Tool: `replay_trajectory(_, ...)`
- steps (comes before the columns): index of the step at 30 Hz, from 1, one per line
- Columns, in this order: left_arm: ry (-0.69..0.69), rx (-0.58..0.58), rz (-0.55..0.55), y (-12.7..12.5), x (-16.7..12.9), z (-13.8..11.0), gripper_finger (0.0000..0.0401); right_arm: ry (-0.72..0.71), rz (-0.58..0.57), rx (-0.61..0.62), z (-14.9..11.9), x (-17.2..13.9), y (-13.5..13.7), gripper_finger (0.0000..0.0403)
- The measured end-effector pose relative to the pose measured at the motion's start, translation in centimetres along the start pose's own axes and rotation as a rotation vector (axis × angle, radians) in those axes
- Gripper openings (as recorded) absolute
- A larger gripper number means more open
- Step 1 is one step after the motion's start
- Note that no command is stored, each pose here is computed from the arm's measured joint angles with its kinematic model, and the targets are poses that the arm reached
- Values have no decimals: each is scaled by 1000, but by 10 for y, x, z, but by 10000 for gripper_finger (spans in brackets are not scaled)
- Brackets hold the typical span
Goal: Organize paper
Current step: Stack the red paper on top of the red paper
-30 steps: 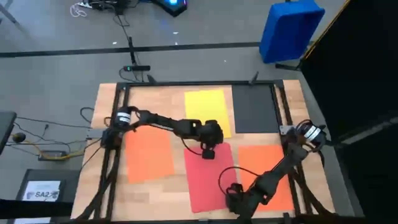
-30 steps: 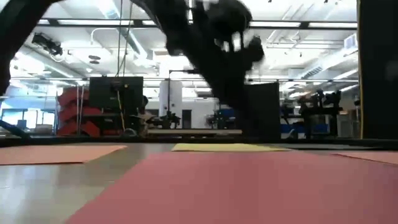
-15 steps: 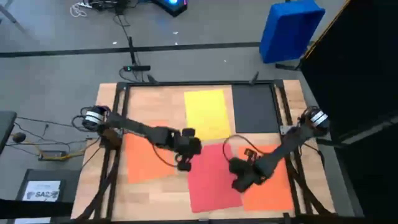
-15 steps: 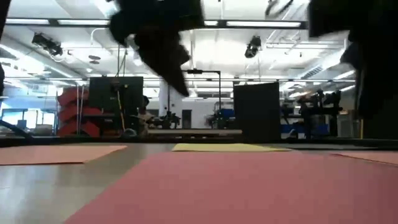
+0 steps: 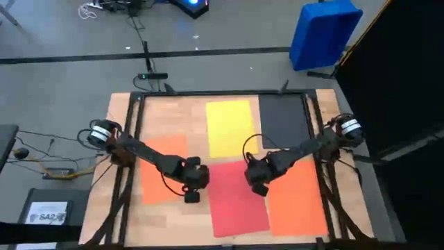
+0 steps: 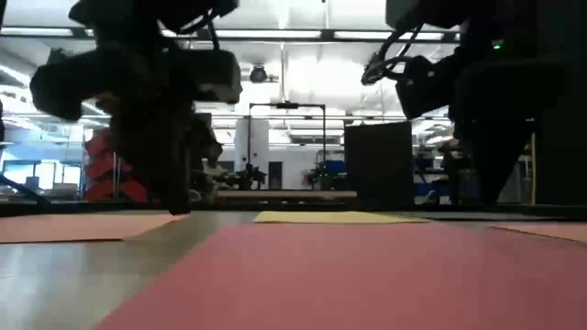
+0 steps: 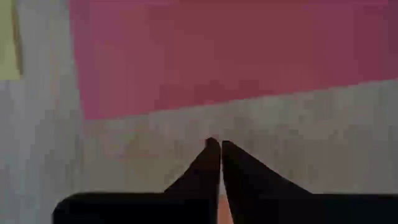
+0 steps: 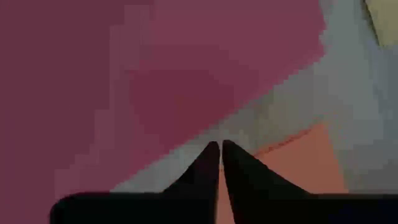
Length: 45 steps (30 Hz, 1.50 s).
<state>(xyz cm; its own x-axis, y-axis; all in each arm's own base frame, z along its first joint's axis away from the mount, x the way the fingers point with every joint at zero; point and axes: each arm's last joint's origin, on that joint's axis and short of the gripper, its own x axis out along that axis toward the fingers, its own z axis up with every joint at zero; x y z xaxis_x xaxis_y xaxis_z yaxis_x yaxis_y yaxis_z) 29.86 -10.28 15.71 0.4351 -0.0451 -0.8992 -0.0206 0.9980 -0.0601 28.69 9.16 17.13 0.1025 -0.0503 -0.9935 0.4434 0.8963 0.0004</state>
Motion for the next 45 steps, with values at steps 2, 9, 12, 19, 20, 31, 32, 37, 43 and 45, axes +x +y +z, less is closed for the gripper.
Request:
replay_trajectory(2, -25, -7, -6, 2, 3, 0, 0, 8, 3, 2, 4, 2, -3, 0)
replay_trajectory(9, 40, -11, 5, 5, 28, -5, 0, 51, 25, 31, 4, 19, -18, 0)
replay_trajectory(12, 53, -16, 3, 7, 32, -5, 0, 48, 53, 39, 2, 27, -21, 0)
replay_trajectory(19, 32, -29, -12, 13, 35, -1, 0, 30, 98, 43, 1, 33, -22, 0)
replay_trajectory(20, 31, -21, -13, 14, 35, -1, 0, 24, 105, 42, 2, 33, -22, 0)
replay_trajectory(31, 0, -7, -27, 25, 37, 5, 0, 27, 129, 63, 1, 34, -19, 0)
replay_trajectory(32, -5, -6, -27, 26, 37, 6, 0, 28, 131, 62, 1, 34, -18, 0)
replay_trajectory(37, -20, -10, -19, 29, 38, 8, 0, 30, 130, 76, -1, 34, -16, 0)
replay_trajectory(43, -51, -7, -13, 30, 39, 11, 0, 37, 134, 87, -2, 34, -15, 0)
replay_trajectory(45, -61, -11, -13, 30, 39, 12, 0, 41, 134, 92, -2, 34, -15, 0)
